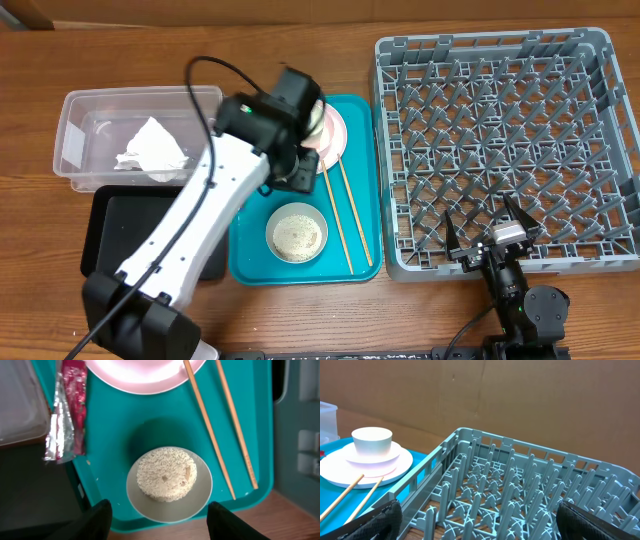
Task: Sort waste into correct bins and load items into the dishwasher
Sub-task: 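Reach the left gripper to the red snack wrapper and grasp it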
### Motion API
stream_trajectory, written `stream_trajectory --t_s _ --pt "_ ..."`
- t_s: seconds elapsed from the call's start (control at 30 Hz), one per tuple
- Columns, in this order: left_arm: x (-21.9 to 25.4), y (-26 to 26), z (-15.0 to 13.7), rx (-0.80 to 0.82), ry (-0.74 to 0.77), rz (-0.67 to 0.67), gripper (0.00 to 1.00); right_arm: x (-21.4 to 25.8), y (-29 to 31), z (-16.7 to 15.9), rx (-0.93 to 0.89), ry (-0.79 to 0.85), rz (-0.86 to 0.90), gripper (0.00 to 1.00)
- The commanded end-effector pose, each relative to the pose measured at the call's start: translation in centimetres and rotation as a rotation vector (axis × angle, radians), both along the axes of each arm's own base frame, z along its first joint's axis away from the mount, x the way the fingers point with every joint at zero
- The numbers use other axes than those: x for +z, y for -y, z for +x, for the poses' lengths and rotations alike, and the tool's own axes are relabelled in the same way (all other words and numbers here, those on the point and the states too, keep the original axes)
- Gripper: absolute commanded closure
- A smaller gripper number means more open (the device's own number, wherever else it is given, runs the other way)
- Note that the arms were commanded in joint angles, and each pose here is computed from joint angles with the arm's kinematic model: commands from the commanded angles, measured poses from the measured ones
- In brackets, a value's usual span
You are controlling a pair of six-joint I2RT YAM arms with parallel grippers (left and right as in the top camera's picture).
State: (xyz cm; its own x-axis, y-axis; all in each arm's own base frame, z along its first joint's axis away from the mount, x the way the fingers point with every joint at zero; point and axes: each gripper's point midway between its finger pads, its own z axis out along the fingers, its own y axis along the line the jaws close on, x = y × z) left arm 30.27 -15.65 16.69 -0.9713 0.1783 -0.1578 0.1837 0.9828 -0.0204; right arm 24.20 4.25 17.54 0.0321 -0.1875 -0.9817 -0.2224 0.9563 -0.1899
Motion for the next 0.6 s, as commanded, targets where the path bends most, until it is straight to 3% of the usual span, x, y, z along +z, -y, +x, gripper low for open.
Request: stream_trajectory --t_s 0.0,0.2,0.57 --pt "-2.0 -1.4 0.1 -0.011 0.013 0.096 0.37 -0.2 0.0 0.0 0.002 0.002 0.004 0.0" --pt "-3.9 -5.3 2.8 0.059 0.135 0.267 0.36 -0.2 0.0 0.0 0.002 0.001 0.005 0.0" --pt "-7.7 -8.3 4.5 0.058 0.173 0.296 0.34 -0.2 0.0 0.0 0.002 0.001 0.004 0.0"
